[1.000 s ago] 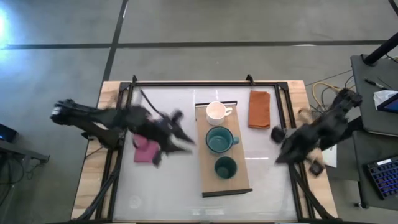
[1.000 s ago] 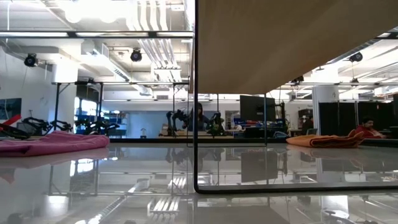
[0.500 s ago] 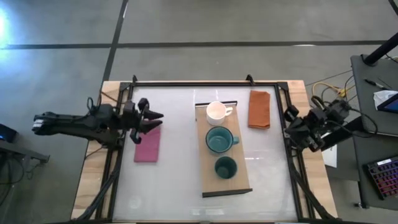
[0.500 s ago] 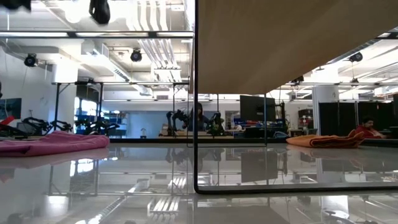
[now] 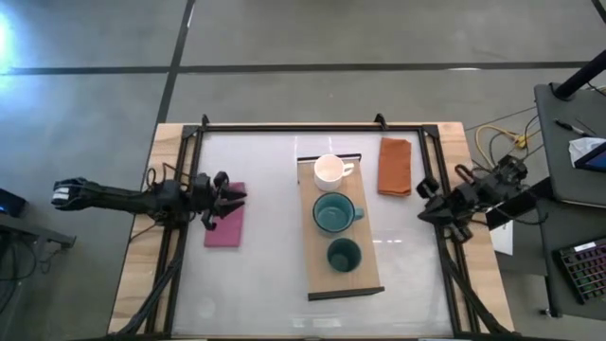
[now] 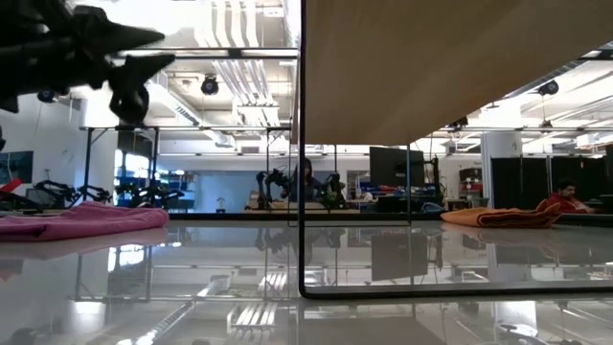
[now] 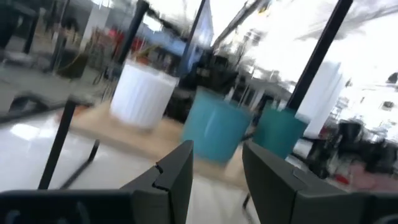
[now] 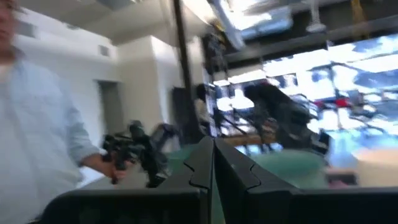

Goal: Stack small to large cups/mugs on shelf
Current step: Return to Home Position

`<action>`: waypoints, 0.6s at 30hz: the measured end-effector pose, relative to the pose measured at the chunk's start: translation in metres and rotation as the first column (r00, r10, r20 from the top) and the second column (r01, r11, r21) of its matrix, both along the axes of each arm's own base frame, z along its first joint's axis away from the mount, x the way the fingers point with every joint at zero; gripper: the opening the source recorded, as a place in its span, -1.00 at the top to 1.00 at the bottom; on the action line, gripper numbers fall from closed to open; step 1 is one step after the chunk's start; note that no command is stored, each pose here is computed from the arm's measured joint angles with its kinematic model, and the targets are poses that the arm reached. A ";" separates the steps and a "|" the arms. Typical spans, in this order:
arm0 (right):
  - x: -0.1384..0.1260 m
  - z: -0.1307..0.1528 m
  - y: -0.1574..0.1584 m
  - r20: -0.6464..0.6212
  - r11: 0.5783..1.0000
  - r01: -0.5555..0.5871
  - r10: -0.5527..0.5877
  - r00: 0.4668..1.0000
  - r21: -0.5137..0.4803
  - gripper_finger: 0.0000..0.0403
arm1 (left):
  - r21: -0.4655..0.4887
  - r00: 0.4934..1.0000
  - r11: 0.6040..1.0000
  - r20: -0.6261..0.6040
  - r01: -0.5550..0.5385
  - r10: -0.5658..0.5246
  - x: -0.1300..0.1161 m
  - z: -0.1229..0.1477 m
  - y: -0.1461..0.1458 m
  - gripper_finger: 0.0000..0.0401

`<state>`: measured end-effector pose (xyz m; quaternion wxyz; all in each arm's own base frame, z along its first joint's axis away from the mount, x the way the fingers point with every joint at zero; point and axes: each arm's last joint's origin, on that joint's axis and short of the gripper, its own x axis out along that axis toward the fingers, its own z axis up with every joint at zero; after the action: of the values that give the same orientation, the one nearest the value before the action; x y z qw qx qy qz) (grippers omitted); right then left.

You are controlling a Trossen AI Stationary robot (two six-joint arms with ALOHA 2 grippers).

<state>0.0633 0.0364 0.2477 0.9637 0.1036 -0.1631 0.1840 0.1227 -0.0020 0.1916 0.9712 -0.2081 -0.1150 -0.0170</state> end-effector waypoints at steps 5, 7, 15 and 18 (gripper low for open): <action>0.005 -0.013 0.001 -0.015 0.998 0.063 -0.063 0.998 0.023 0.96 | -0.022 0.999 0.999 -0.030 -0.035 0.034 -0.004 -0.004 0.003 0.37; 0.007 -0.017 0.000 -0.027 0.995 0.096 -0.095 0.995 0.016 0.96 | -0.035 0.998 0.998 -0.035 -0.059 0.058 -0.006 -0.004 0.004 0.37; 0.015 -0.030 -0.004 -0.065 0.982 0.187 -0.187 0.980 -0.005 0.96 | -0.118 0.976 0.973 -0.110 -0.200 0.188 -0.010 -0.012 0.013 0.37; 0.018 -0.037 -0.005 -0.088 0.977 0.213 -0.211 0.973 0.007 0.96 | -0.138 0.971 0.968 -0.143 -0.211 0.191 -0.011 -0.015 0.014 0.37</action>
<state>0.0812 0.0313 0.2103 0.9832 0.1015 -0.1327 0.0742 0.1122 0.0122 0.1766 0.9545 -0.2696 -0.0738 0.1041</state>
